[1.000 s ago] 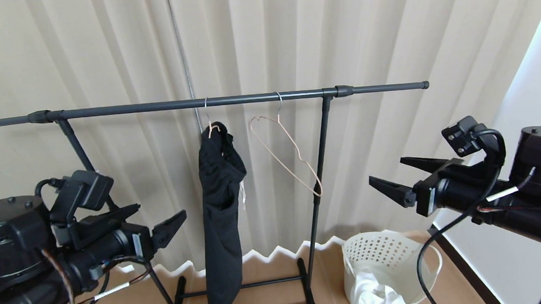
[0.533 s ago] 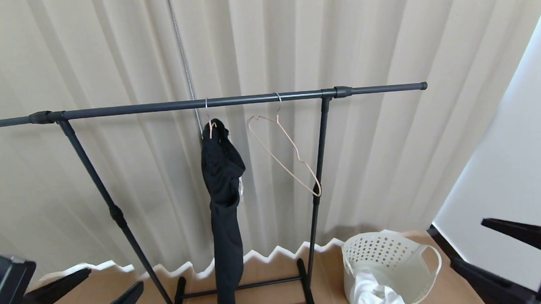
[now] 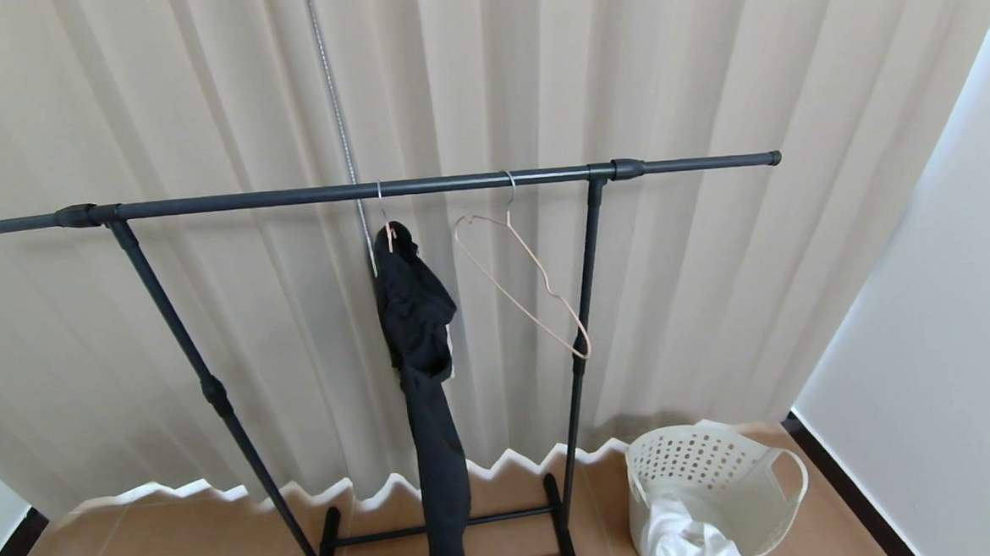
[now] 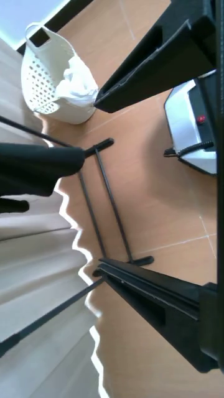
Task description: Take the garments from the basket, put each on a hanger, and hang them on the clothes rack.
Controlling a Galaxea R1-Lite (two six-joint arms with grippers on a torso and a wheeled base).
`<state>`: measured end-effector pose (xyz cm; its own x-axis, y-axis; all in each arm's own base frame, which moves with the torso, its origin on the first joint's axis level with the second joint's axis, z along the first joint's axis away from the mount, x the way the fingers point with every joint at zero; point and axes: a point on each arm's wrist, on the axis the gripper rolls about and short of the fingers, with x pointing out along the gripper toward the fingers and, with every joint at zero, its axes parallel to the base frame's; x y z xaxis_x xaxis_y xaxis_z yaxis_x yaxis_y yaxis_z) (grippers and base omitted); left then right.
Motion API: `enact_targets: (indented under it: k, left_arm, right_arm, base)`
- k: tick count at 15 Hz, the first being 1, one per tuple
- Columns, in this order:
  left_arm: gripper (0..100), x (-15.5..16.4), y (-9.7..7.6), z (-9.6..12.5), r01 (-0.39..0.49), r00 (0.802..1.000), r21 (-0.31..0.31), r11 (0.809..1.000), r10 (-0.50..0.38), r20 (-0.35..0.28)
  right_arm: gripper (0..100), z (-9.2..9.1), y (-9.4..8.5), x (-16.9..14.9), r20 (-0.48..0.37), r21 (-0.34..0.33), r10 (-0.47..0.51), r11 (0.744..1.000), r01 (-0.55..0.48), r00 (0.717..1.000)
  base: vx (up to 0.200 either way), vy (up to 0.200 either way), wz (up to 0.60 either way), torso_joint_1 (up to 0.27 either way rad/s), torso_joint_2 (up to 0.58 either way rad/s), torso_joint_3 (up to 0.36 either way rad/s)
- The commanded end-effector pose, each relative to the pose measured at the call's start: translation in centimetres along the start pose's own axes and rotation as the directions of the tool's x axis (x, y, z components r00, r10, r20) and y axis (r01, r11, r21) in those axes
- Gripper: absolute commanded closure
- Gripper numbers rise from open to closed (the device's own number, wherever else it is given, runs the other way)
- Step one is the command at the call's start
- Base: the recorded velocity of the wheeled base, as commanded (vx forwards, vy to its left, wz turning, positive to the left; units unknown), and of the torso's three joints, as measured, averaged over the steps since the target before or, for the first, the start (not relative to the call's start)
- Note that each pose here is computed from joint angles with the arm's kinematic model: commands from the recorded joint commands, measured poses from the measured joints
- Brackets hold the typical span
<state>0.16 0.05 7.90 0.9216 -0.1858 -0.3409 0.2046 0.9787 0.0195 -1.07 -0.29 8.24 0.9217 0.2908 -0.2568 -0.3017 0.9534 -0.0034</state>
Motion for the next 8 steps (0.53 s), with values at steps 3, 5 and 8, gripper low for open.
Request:
enact_targets:
  k: [3, 5, 8]
  left_arm:
    - [0, -0.95, -0.06, -0.38, -0.086, 0.988, -0.033, 0.996, 0.09, 0.124]
    - [0, -1.36, -0.08, -0.6, -0.092, 0.979, -0.037, 0.995, 0.098, 0.181]
    - [0, -1.61, 0.08, -0.83, -0.195, 0.956, -0.067, 0.979, 0.205, 0.21]
  right_arm:
    - [0, -0.47, 0.41, -0.7, 0.092, 0.053, -0.217, 0.976, 0.213, 0.972]
    - [0, -0.85, 0.78, -1.24, 0.171, 0.069, -0.293, 0.956, 0.286, 0.941]
    - [0, -0.84, 0.8, -1.27, 0.179, 0.067, -0.286, 0.958, 0.278, 0.941]
  base:
    - [0.0, 0.0, 0.0, 0.0, 0.0, 0.0]
    - [0.0, 0.0, 0.0, 0.0, 0.0, 0.0]
    - [0.0, 0.0, 0.0, 0.0, 0.0, 0.0]
